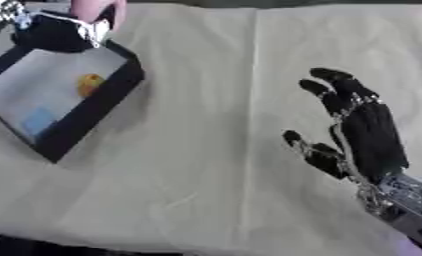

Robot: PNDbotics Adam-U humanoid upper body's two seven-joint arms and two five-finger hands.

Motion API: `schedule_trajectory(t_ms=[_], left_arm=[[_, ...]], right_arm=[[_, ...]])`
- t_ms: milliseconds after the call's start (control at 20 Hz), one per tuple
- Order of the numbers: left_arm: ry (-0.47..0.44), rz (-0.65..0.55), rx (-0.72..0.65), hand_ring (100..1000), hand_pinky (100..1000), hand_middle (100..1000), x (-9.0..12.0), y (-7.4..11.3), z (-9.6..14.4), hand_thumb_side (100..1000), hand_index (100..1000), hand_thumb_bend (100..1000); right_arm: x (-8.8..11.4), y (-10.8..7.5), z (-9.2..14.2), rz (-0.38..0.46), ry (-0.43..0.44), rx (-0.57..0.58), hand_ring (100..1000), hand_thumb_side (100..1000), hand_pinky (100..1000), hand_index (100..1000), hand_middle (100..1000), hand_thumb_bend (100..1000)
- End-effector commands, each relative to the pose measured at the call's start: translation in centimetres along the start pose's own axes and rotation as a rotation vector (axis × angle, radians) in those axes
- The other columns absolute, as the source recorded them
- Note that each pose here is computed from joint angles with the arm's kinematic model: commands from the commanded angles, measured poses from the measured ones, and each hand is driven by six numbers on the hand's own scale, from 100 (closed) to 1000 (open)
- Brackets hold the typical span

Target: Pick up the objects with one hand, pass them to the other hand, and then place them into the box on the other side of the table.

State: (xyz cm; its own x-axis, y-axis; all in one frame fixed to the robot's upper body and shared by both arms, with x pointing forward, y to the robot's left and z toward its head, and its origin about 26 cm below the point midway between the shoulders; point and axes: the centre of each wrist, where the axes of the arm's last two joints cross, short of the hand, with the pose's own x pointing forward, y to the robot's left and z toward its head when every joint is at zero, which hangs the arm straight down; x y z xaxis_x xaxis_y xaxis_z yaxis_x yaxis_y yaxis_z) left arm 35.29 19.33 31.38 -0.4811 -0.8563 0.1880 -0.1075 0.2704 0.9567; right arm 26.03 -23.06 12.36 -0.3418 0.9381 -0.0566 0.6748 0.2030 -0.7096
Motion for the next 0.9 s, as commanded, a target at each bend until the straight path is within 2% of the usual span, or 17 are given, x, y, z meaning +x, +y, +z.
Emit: schedule_trajectory(t_ms=[50,500,900], left_arm=[[0.053,-0.045,0.050,546,787,382,-1.7,1.4,0.4,164,405,100],[0.172,-0.067,0.058,552,791,389,-5.7,0.4,-0.1,170,410,100],[0.252,-0.136,0.027,567,774,422,-8.9,-1.8,-0.3,156,420,100]], right_arm=[[-0.4,-0.7,-0.4,0.035,-0.010,-0.044,787,100,492,789,776,691],[-0.3,-0.5,0.3,0.052,0.011,-0.053,785,100,494,790,773,692],[0.0,-0.2,1.1,0.072,0.030,-0.056,784,100,502,792,769,693]])
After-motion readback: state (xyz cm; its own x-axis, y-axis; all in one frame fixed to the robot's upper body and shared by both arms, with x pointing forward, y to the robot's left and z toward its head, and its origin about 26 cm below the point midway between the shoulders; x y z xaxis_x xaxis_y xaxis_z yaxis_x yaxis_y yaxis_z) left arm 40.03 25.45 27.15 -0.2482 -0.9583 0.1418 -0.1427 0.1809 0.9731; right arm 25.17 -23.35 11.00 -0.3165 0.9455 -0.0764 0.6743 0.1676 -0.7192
